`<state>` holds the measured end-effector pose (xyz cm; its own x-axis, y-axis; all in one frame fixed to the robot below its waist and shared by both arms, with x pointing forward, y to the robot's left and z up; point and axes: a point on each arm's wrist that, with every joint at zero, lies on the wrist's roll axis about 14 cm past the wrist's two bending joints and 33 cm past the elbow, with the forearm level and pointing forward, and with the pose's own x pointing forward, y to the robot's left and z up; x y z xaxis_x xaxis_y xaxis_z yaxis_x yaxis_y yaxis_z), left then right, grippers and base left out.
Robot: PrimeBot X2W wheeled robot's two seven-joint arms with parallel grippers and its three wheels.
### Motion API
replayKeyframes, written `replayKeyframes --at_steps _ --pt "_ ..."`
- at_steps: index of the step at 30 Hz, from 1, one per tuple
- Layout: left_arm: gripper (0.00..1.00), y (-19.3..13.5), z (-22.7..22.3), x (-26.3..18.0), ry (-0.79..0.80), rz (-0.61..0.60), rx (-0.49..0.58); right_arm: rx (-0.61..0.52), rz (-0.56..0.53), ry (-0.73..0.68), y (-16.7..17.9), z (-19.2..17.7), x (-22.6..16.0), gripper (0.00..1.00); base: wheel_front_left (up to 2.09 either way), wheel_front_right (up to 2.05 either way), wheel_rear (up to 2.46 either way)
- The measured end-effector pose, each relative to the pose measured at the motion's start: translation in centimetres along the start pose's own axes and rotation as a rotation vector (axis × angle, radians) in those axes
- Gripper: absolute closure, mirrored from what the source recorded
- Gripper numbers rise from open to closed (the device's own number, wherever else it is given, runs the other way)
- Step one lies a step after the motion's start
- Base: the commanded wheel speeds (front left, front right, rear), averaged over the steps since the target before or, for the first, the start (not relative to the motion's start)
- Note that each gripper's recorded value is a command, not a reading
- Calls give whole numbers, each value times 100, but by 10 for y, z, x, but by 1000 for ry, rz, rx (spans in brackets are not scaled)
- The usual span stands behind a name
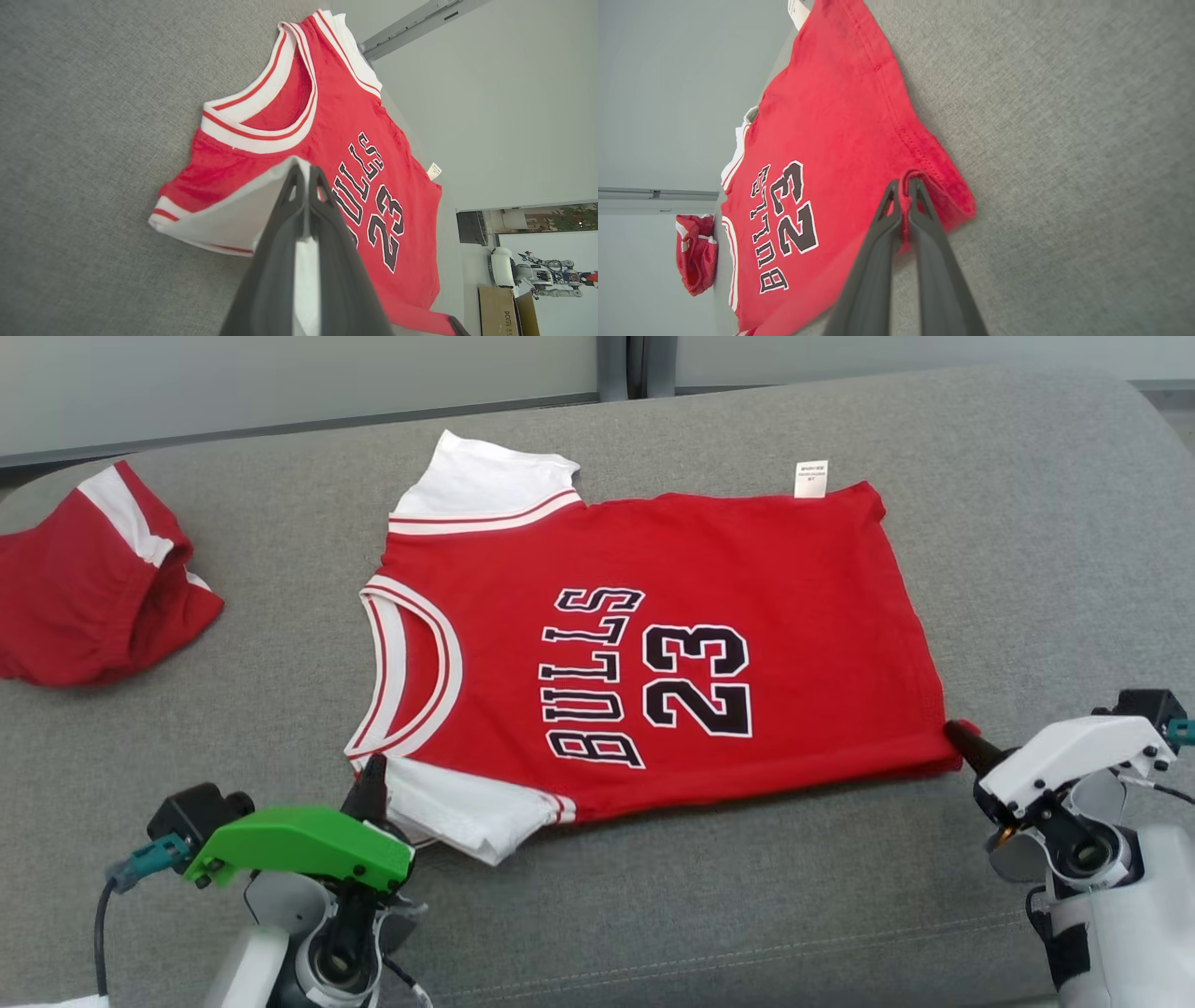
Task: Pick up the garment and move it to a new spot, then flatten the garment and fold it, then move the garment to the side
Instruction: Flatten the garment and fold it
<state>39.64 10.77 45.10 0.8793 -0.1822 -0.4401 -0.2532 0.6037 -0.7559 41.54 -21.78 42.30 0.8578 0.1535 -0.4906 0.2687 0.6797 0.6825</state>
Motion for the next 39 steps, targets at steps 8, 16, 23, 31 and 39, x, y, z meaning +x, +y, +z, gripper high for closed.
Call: replayKeyframes --at_steps 8,16,23,31,39 --pt "100 -3 9 33 -17 20 2 -21 -61 39 1 12 29 100 0 0 0" --pt "100 -2 16 58 -35 34 2 -46 -89 73 6 14 51 100 0 0 0" --pt "100 -2 21 67 -49 37 19 -69 -102 88 9 14 59 100 0 0 0" --pt "53 -3 21 75 -50 35 56 -94 -116 103 13 15 65 0 0 0 0" --pt "0 -4 24 76 -63 29 85 -80 -101 48 25 32 71 0 0 0 0"
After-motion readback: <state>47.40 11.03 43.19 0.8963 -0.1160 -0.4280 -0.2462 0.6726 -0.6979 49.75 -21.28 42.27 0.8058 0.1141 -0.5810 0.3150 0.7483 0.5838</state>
